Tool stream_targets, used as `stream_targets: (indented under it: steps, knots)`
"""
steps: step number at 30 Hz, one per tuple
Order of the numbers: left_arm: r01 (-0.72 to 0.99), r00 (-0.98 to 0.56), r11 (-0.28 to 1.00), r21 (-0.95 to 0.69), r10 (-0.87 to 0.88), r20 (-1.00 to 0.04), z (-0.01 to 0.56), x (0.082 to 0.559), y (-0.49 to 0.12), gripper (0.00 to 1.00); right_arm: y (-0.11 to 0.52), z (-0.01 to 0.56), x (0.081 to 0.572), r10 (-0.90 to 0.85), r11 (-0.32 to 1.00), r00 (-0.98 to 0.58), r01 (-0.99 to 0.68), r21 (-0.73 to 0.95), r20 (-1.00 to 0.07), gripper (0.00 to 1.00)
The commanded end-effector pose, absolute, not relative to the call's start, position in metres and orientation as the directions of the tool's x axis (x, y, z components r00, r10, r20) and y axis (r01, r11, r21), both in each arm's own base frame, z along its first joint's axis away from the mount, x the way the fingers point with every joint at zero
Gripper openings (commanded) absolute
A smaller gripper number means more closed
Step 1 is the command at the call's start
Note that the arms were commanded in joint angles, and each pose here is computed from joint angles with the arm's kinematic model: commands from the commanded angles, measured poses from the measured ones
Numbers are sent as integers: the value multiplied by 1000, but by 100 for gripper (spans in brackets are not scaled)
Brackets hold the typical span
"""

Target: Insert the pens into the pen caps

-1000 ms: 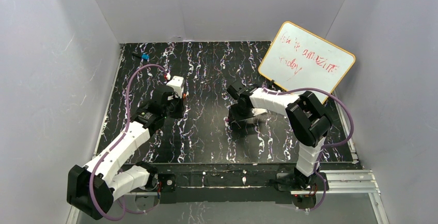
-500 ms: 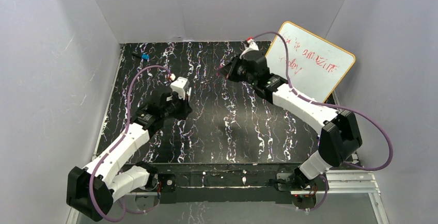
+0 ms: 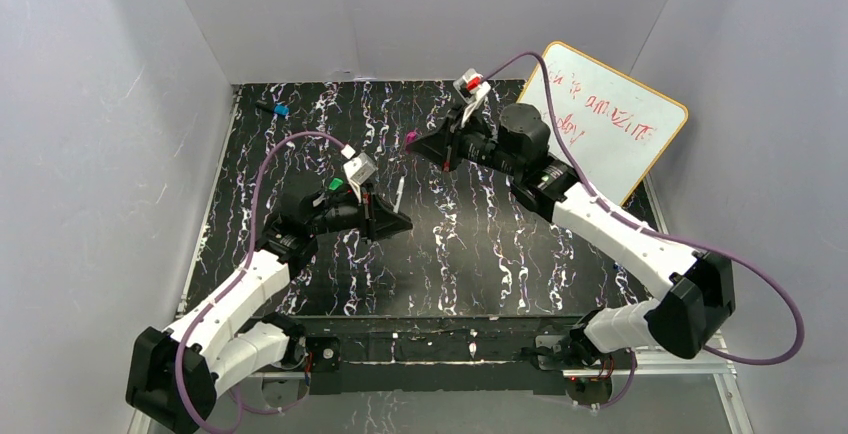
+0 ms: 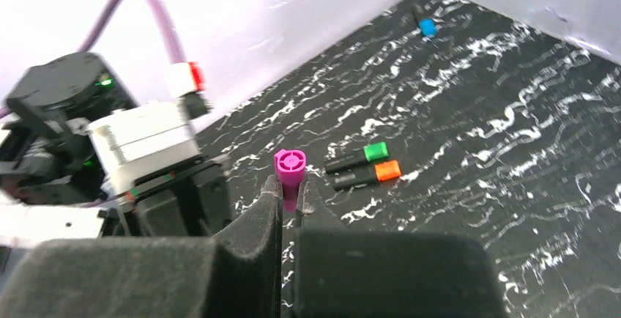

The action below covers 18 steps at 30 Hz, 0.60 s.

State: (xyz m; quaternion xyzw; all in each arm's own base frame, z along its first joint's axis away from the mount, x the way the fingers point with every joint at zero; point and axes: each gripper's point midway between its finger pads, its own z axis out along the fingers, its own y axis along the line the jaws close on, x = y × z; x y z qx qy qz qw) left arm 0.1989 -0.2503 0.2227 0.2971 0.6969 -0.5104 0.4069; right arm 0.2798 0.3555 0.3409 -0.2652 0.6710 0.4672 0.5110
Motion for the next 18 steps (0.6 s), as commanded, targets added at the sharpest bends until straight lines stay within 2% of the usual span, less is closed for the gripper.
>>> stream_targets:
  steps: [1, 11, 18]
  knots:
    - [866, -473, 178, -468, -19, -881, 241, 182, -256, 0, 358, 373, 256, 162, 334, -212, -907, 255, -964, 1]
    - [866, -455, 208, -455, -48, -889, 243, 187, -254, 0, 374, 386, 222, 149, 273, -160, -942, 196, -976, 1]
    - [873, -424, 229, -431, -81, -902, 249, 188, -251, 0, 375, 385, 221, 153, 274, -166, -940, 203, -974, 1]
